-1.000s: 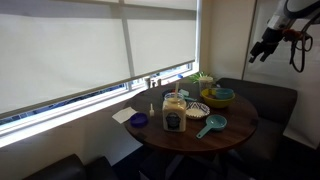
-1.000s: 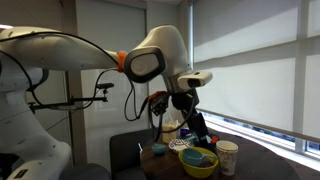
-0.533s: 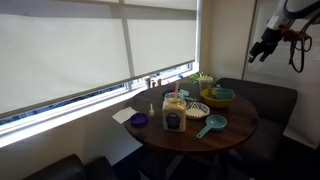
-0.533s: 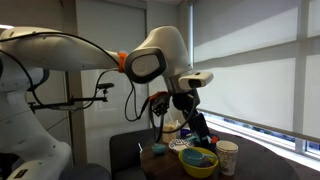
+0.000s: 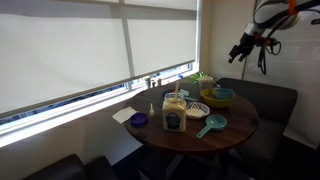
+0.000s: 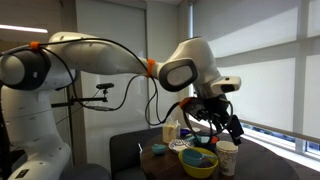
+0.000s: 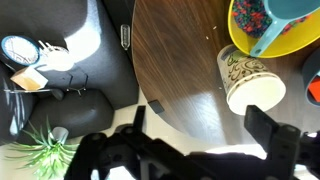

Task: Remove the light blue object from the dark blue bowl

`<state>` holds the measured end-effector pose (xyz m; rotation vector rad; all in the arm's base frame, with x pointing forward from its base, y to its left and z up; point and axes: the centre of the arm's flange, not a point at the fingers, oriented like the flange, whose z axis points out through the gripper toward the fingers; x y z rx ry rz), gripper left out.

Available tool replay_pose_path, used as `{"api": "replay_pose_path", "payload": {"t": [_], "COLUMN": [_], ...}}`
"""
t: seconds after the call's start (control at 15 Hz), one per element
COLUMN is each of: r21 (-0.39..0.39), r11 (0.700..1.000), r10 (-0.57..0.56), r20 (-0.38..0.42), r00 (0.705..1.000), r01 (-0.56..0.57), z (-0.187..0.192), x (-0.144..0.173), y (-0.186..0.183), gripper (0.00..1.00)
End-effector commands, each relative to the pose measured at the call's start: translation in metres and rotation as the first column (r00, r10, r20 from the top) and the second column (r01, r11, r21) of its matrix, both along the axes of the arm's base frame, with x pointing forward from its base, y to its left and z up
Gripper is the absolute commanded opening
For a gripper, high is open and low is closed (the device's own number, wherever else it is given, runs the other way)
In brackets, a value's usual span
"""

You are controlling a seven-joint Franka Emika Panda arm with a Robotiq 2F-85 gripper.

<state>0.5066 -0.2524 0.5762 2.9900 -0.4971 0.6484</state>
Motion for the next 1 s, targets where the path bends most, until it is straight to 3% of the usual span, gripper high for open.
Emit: {"api": "replay_pose_path", "payload": {"t": [0.0,0.2,0.47,0.53,0.67,0.8,0.93], "r21": [-0.03,-0.072,-0.096,-0.082,-0.089,-0.093,-0.098], "r11": [0.993,0.963,0.879,0.918,0.894,0.888,0.833], "r10": [0.109,0.253,0.456,0.378,0.43,0.44,0.534], "r20": [-0.049,-0.094,-0.121,-0.107,-0.109,-0.111,-0.114], "r00": [0.993,0.963,0.881,0.92,0.896,0.891,0.838], "r01": [-0.111,-0.26,-0.468,-0.387,-0.44,-0.45,-0.545], "z": [-0.001,-0.014,-0.012,-0.026,-0.022,-0.019,-0.022], "x": [0.064,0.095,0.13,0.11,0.12,0.121,0.146], "y": [0.007,0.043,0.107,0.096,0.116,0.116,0.132], "gripper": [1.0,1.0,1.0,1.0,1.0,1.0,1.0]}}
